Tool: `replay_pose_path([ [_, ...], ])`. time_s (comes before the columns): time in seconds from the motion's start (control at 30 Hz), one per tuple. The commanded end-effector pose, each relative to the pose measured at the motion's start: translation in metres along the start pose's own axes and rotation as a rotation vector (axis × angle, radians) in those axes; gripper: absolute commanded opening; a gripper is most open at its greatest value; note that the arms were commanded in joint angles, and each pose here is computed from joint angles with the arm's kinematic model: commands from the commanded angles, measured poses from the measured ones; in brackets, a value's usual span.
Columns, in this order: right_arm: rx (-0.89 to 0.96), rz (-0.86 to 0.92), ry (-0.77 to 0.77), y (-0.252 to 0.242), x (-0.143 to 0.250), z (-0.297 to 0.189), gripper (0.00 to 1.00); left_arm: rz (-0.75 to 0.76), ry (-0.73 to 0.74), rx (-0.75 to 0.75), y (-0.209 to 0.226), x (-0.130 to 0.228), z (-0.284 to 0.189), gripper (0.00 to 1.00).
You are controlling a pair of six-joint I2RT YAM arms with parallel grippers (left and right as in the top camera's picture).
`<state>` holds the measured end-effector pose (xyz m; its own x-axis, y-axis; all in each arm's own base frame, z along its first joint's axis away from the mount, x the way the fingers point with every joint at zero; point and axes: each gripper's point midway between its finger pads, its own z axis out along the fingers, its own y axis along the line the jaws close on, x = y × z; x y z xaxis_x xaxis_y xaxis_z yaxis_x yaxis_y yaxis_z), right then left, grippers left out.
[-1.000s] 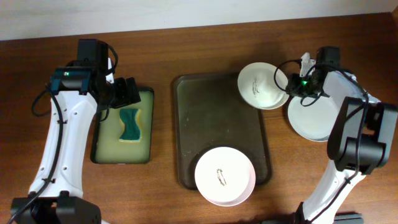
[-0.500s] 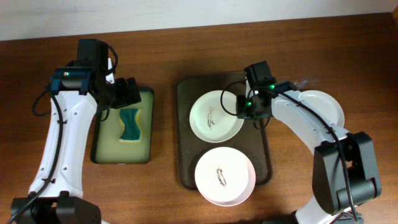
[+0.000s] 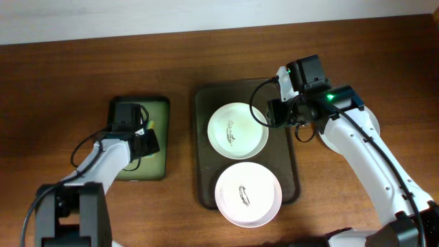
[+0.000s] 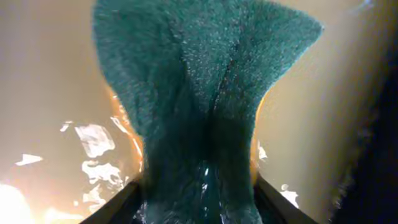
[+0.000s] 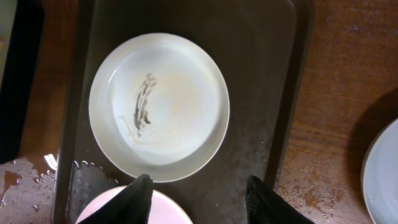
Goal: Clean dirty plates on tray and stack at the side
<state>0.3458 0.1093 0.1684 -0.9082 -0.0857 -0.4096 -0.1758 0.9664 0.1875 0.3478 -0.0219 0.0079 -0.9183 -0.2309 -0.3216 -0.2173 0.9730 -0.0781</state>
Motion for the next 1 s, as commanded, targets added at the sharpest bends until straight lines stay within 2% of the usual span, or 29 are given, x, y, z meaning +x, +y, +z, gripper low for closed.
replay_pose_path([
  [0.0,-0.031,-0.001,0.005,0.007,0.000,-0.001,0.49,0.000,0.108,-0.001,0.000,0.020,0.010,0.00],
  [0.03,-0.030,0.001,0.012,0.007,0.001,-0.001,0.49,0.009,0.132,-0.008,-0.003,0.010,-0.004,0.03],
  [0.07,-0.030,0.001,0.012,0.007,0.001,-0.001,0.49,0.021,0.149,-0.015,-0.005,-0.001,-0.020,0.17],
  [0.1,-0.030,0.001,0.012,0.007,0.001,-0.001,0.49,0.041,0.150,-0.016,-0.009,-0.015,-0.037,0.33],
  [0.13,-0.030,0.001,0.012,0.007,0.001,-0.001,0.49,0.065,0.134,-0.009,-0.013,-0.030,-0.051,0.56],
  [0.17,-0.030,0.001,0.012,0.007,0.001,-0.001,0.49,0.065,0.110,-0.003,-0.016,-0.039,-0.056,0.63],
  [0.23,-0.029,0.001,0.017,0.007,0.003,-0.001,0.49,0.067,0.118,-0.044,-0.009,-0.038,-0.046,0.70],
  [0.3,-0.027,0.003,0.027,0.006,0.005,-0.001,0.49,0.070,0.195,-0.073,-0.005,-0.025,-0.015,0.82],
  [0.33,-0.025,0.005,0.039,0.006,0.008,-0.001,0.49,0.072,0.250,-0.087,-0.002,-0.014,0.002,0.65],
  [0.37,-0.017,0.022,0.055,0.004,0.012,-0.001,0.49,0.071,0.298,-0.086,-0.002,-0.003,0.015,0.43],
  [0.4,-0.010,0.054,0.067,0.001,0.015,-0.001,0.50,0.068,0.351,-0.076,-0.003,0.009,0.029,0.30],
  [0.43,0.002,0.109,0.072,-0.008,0.015,-0.002,0.50,0.060,0.390,-0.049,-0.006,0.017,0.035,0.00],
  [0.47,0.011,0.149,0.071,-0.016,0.014,-0.002,0.50,0.060,0.385,-0.045,-0.008,0.014,0.032,0.00],
  [0.5,0.015,0.174,0.074,-0.025,0.014,-0.001,0.49,0.060,0.385,-0.045,-0.009,0.011,0.027,0.05],
  [0.53,0.027,0.202,0.083,-0.035,0.016,-0.002,0.49,0.062,0.379,-0.043,-0.012,0.001,0.013,0.24],
  [0.57,0.035,0.222,0.090,-0.041,0.018,-0.003,0.49,0.065,0.367,-0.039,-0.015,-0.012,-0.004,0.35],
  [0.63,0.041,0.234,0.096,-0.046,0.020,-0.004,0.49,0.065,0.321,-0.026,-0.020,-0.030,-0.030,0.70],
  [0.67,0.042,0.235,0.099,-0.046,0.021,-0.004,0.49,0.065,0.335,-0.030,-0.019,-0.026,-0.032,0.71],
  [0.7,0.042,0.235,0.102,-0.045,0.021,-0.004,0.49,0.065,0.348,-0.034,-0.018,-0.023,-0.031,0.70],
  [0.77,0.045,0.235,0.102,-0.046,0.022,-0.004,0.49,0.068,0.351,-0.057,-0.012,-0.016,-0.023,0.55],
  [0.83,0.066,0.235,0.102,-0.050,0.022,-0.004,0.49,0.066,0.370,-0.054,-0.007,0.006,-0.002,0.32],
  [0.9,0.072,0.235,0.103,-0.051,0.022,-0.004,0.49,0.062,0.391,-0.038,-0.005,0.025,0.011,0.00],
  [0.97,0.075,0.239,0.121,-0.052,0.024,0.002,0.50,0.063,0.375,-0.033,-0.008,0.016,0.005,0.00],
])
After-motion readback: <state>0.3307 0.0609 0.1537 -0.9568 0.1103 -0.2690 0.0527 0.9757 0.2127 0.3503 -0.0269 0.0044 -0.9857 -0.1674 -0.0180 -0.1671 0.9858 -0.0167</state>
